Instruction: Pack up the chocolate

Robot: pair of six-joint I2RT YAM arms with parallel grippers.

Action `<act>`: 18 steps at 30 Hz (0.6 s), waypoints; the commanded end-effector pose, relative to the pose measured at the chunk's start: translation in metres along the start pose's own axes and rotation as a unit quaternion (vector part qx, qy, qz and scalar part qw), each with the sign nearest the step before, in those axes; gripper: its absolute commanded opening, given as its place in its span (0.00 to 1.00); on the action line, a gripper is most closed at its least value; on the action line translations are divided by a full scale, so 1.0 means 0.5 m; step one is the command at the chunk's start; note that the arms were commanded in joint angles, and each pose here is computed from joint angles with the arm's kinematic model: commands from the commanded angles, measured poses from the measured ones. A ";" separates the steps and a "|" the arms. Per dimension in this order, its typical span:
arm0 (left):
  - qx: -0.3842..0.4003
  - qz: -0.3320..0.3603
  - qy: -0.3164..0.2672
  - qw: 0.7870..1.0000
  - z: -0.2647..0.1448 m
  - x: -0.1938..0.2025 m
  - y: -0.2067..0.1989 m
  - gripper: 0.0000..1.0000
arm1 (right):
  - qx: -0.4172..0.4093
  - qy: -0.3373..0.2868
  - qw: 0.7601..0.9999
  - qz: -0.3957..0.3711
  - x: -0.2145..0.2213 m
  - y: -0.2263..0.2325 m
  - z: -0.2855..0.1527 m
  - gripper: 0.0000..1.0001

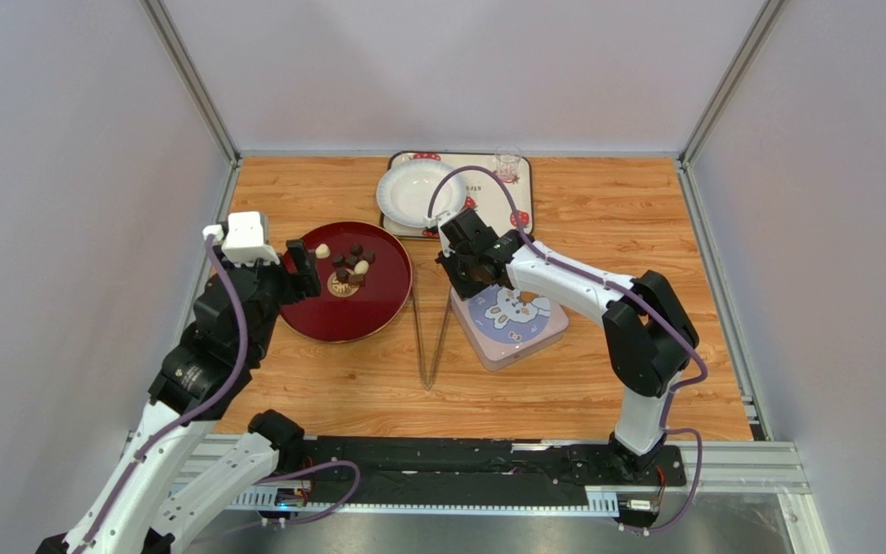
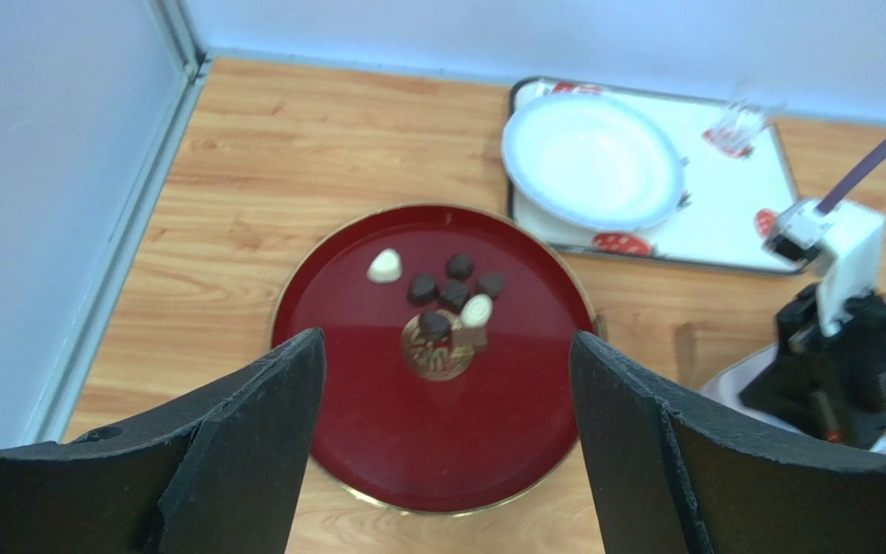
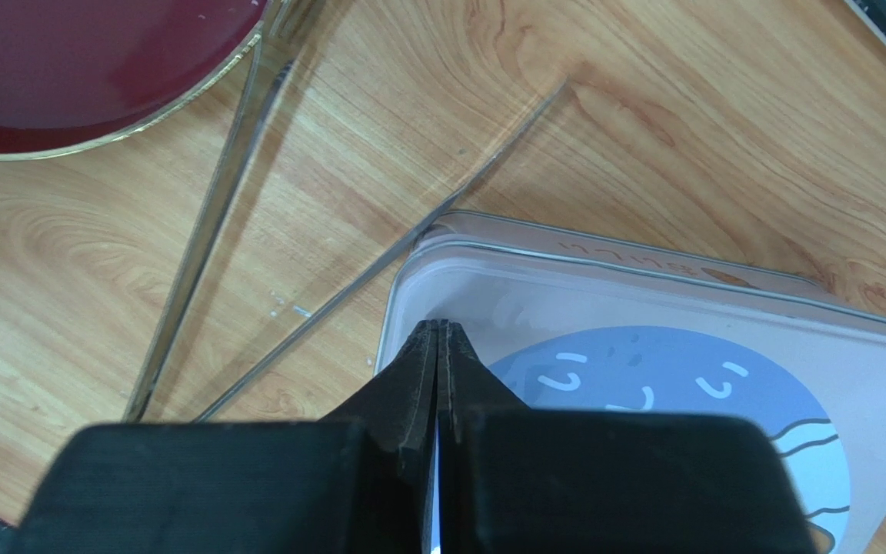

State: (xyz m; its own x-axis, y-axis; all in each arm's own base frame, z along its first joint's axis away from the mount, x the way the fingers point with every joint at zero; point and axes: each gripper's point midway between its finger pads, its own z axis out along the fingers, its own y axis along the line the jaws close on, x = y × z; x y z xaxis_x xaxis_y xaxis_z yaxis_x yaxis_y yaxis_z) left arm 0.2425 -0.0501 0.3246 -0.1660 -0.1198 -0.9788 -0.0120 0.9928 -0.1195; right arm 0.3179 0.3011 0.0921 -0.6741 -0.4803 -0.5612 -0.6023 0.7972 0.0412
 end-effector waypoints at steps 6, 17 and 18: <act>-0.038 0.040 -0.023 0.998 0.006 0.017 0.038 0.85 | 0.029 0.054 0.998 -0.017 0.041 -0.002 0.042 0.00; -0.038 0.041 -0.024 0.998 0.005 0.023 0.042 0.85 | 0.046 0.044 0.998 -0.011 0.018 0.000 0.002 0.00; -0.038 0.041 -0.024 0.998 0.006 0.023 0.041 0.85 | 0.046 0.026 0.999 -0.007 -0.005 0.000 -0.016 0.00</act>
State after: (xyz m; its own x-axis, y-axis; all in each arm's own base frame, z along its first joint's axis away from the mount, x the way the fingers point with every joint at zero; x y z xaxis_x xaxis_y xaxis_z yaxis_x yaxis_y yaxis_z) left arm 0.2416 -0.0328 0.3053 -0.1476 -0.0416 -0.9882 -0.0713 0.9970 -0.0313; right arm 0.3254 0.3082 0.0823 -0.6719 -0.5162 -0.5312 -0.5880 0.8078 -0.0413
